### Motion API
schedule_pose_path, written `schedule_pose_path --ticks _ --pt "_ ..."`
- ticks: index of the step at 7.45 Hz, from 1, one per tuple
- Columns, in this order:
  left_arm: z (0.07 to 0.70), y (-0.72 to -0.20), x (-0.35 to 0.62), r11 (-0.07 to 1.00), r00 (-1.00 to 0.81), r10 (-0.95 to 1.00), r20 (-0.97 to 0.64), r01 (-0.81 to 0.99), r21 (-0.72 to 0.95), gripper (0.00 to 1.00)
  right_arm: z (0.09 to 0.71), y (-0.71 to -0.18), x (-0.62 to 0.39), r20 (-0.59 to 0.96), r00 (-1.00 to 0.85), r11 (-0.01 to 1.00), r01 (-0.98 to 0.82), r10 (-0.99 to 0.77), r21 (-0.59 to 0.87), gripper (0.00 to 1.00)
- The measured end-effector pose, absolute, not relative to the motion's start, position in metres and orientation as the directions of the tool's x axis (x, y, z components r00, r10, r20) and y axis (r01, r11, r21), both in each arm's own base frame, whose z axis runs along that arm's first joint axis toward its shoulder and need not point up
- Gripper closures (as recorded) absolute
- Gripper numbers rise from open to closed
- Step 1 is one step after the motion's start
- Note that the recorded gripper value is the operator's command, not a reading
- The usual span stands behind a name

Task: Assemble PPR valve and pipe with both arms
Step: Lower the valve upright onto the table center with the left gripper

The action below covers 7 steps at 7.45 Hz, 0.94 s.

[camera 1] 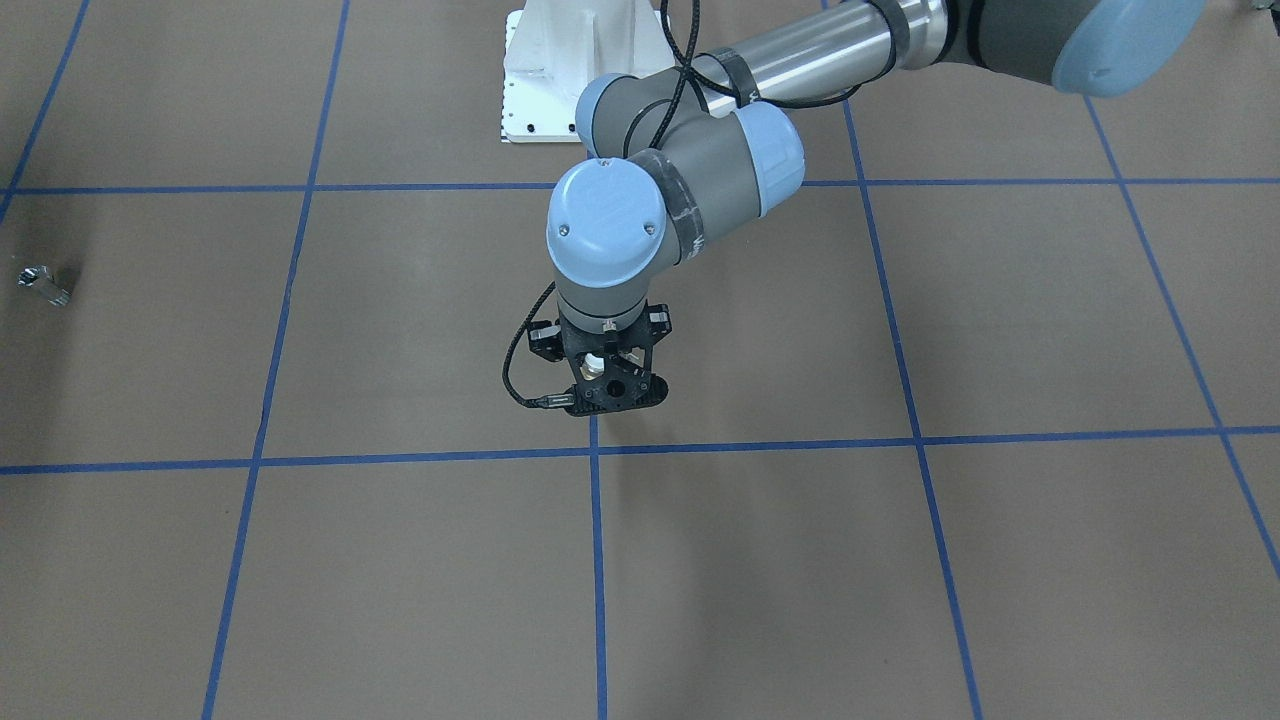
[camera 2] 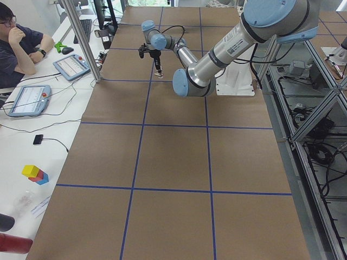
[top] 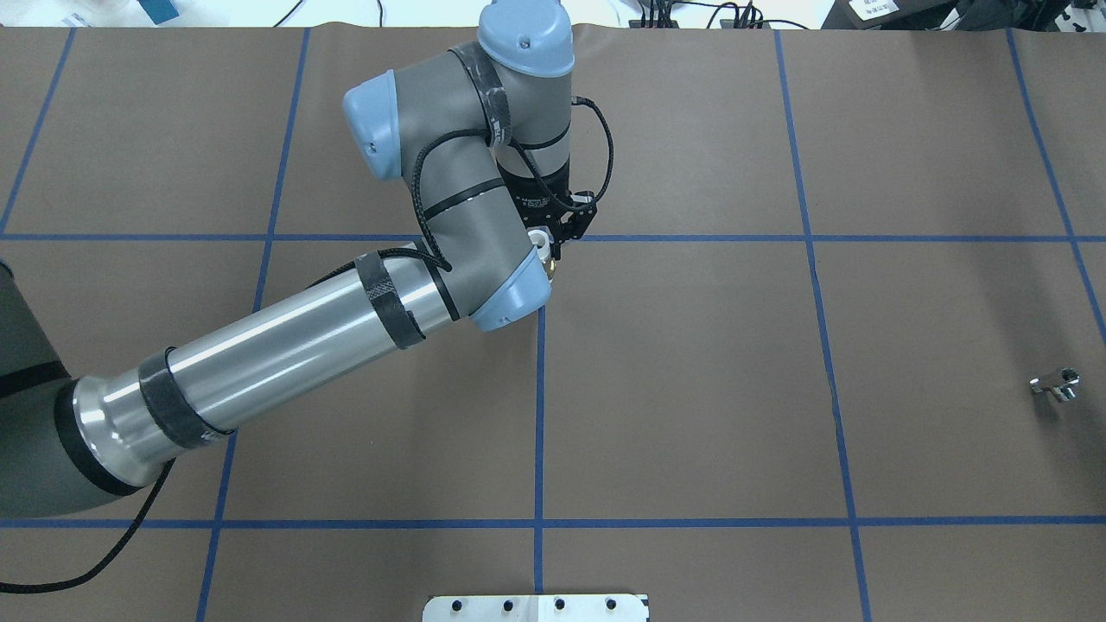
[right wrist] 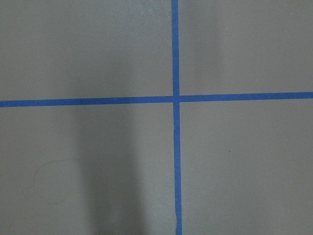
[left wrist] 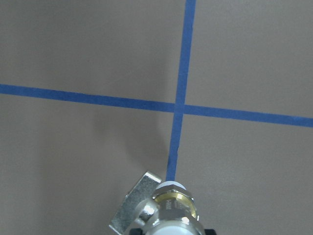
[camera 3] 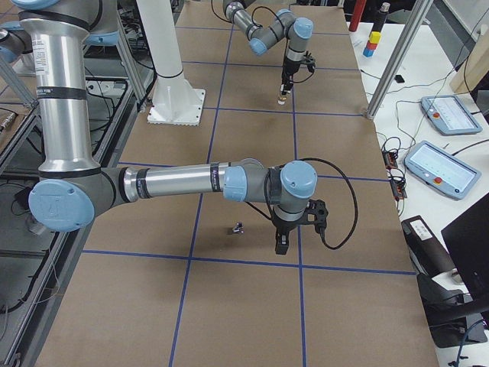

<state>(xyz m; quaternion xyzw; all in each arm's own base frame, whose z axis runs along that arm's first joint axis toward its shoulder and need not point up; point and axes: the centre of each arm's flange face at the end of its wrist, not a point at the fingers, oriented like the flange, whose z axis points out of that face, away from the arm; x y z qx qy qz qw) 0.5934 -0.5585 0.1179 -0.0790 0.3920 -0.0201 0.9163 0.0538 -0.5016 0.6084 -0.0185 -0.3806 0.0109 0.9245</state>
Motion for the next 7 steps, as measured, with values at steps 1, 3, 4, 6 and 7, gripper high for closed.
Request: schedule_pose_path --ticks 1,3,4,6,7 --pt "0.123 -0.557 0.6 0.988 0.695 -0.092 -0.713 -0.028 -0.155 1.0 0.608 -0.501 0.054 0.704 0.709 0.999 -0.006 0.035 -0.043 0.01" --pt "0.129 -0.557 0.605 0.988 0.695 -0.086 -0.714 -0.03 -0.149 1.0 0.608 -0.502 0.054 0.706 0.708 0.999 -0.006 0.034 -0.042 0.01" --pt "0.13 -0.556 0.606 0.989 0.694 -0.083 -0.715 -0.033 -0.147 1.0 0.608 -0.502 0.054 0.706 0.707 0.999 -0.006 0.034 -0.042 0.01" --pt "0.129 -0.553 0.609 0.989 0.693 -0.077 -0.717 -0.039 -0.144 1.0 0.609 -0.502 0.054 0.706 0.707 0.999 -0.007 0.036 -0.044 0.01" --pt "0.13 -0.551 0.61 0.989 0.693 -0.075 -0.717 -0.042 -0.144 1.0 0.61 -0.502 0.054 0.706 0.708 0.999 -0.007 0.037 -0.046 0.01"
